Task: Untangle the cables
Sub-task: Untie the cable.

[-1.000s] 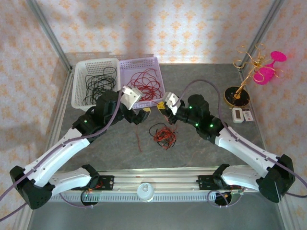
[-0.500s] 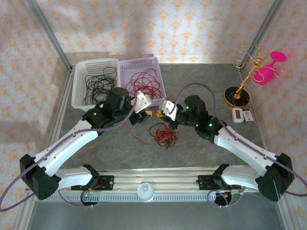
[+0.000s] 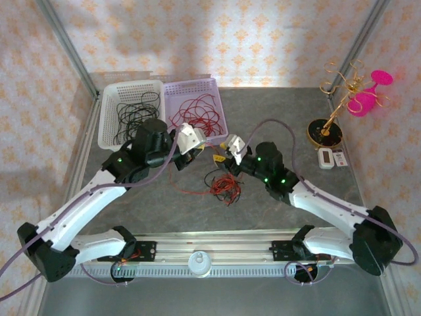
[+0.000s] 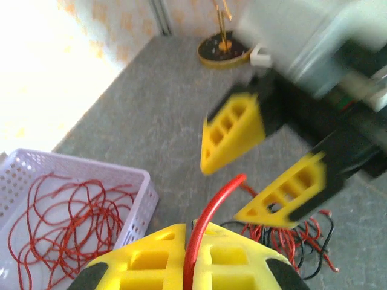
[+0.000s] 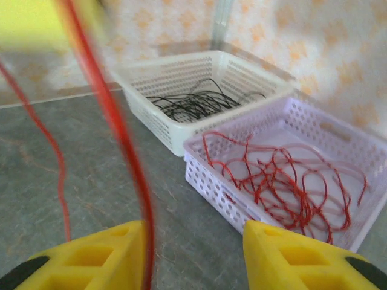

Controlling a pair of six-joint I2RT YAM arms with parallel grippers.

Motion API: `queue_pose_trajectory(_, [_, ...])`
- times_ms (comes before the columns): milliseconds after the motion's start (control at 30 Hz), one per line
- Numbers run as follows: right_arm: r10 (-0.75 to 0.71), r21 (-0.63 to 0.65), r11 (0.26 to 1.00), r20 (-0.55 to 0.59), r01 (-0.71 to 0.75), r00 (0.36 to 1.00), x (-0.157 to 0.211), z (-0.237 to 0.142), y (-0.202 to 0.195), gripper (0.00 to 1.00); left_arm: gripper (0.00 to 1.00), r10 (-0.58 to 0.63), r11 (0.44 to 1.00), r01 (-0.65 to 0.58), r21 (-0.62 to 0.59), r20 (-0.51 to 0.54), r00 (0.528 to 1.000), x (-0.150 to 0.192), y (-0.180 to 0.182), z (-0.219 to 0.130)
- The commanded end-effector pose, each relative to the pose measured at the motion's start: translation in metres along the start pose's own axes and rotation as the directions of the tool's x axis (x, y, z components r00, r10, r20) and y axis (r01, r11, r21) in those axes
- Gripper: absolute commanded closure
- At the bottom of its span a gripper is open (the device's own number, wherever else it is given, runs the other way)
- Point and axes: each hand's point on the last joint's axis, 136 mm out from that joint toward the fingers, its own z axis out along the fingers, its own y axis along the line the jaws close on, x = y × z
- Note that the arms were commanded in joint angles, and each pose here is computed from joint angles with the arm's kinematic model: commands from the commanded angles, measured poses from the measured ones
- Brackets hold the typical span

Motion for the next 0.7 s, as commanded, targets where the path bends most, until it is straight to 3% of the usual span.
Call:
queue_pose_trajectory(0, [0.224, 0.126, 0.96, 0.185, -0.249, 0.957, -0.008, 0.006, -0.028, 0.57, 1.0, 0.027, 1.0, -0.026, -0.009, 0.204, 0.979, -0.062, 0.002, -0.034])
queue_pose_trajectory(167, [0.391, 0.207, 0.893, 0.085, -0.4, 0.916, 0.048, 0.038, -0.03, 0.63, 1.0, 0.047, 0.998, -0.027, -0.058, 0.379, 0.924, -0.118, 0.009, -0.076])
queue_pose_trajectory(400, [0.518, 0.326, 0.811, -0.016, -0.485, 0.855, 0.129, 0.048, -0.018, 0.69, 1.0, 0.128, 0.976, 0.008, -0.218, 0.603, 0.787, -0.199, 0.033, -0.152])
queue_pose_trajectory(500, [0.565, 0.361, 0.776, -0.031, -0.517, 0.825, 0.148, 0.045, -0.017, 0.72, 1.0, 0.168, 0.955, 0.038, -0.295, 0.641, 0.749, -0.221, 0.048, -0.172])
queue_pose_trajectory(667, [0.602, 0.427, 0.73, -0.03, -0.534, 0.798, 0.166, 0.036, -0.023, 0.68, 1.0, 0.222, 0.9, 0.093, -0.425, 0.632, 0.742, -0.246, 0.078, -0.189])
